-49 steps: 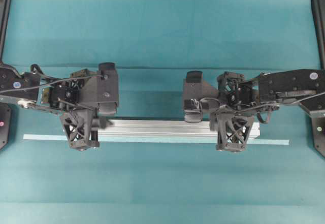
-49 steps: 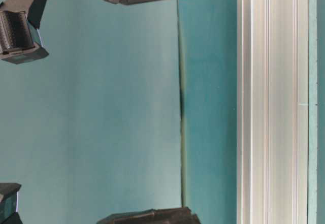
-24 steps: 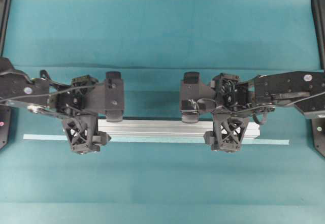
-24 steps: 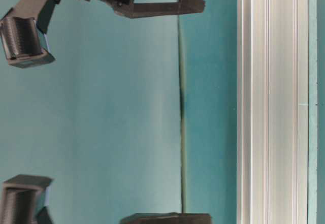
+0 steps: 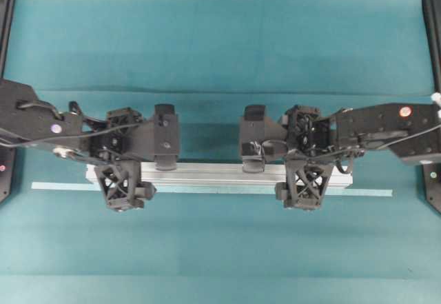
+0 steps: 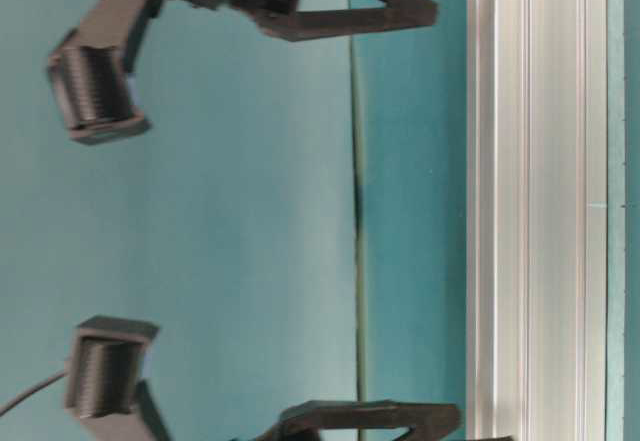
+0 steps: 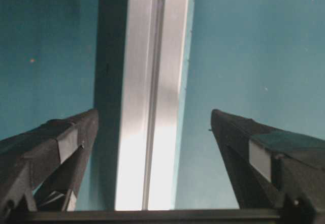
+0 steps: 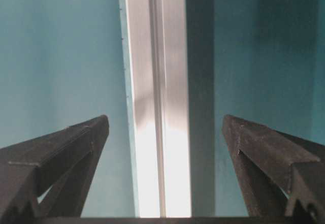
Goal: Lift the metal rail with both hands.
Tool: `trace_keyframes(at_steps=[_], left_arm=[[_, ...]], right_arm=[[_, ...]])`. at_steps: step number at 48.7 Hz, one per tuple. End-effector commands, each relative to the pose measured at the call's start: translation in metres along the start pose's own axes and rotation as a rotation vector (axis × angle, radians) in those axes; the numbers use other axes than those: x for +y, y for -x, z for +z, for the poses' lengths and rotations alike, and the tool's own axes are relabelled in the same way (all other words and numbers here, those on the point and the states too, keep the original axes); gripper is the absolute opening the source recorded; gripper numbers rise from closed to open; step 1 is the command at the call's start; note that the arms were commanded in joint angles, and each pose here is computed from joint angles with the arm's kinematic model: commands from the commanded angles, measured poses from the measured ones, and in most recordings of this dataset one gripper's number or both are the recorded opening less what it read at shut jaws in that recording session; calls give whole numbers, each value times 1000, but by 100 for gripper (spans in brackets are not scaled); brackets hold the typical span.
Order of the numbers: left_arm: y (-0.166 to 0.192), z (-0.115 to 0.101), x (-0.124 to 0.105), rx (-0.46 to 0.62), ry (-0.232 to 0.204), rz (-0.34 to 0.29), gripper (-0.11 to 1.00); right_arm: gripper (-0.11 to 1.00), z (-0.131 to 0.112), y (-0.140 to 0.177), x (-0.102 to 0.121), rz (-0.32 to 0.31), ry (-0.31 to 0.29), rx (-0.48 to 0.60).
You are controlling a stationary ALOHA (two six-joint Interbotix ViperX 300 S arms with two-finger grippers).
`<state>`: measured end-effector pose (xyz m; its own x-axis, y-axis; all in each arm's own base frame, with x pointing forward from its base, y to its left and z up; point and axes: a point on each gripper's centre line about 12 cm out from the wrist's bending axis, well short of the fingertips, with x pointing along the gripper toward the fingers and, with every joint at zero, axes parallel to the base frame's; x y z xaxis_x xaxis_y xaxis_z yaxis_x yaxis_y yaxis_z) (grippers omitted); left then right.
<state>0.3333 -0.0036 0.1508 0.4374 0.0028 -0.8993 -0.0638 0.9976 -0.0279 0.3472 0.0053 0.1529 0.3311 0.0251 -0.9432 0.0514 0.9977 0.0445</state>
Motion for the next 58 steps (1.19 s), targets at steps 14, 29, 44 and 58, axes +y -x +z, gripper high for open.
trace_keyframes(at_steps=[14, 29, 44, 58], left_arm=[[-32, -7, 0, 41, -56, 2, 99], [-36, -6, 0, 29, -56, 1, 99], [-36, -11, 0, 49, -60, 2, 84], [-35, -10, 0, 57, -60, 3, 36]], right_arm=[[96, -12, -34, 2, -2, 10, 26], [96, -13, -39, 2, -2, 8, 19], [79, -17, -40, 2, -1, 4, 31], [39, -19, -40, 2, 1, 0, 46]])
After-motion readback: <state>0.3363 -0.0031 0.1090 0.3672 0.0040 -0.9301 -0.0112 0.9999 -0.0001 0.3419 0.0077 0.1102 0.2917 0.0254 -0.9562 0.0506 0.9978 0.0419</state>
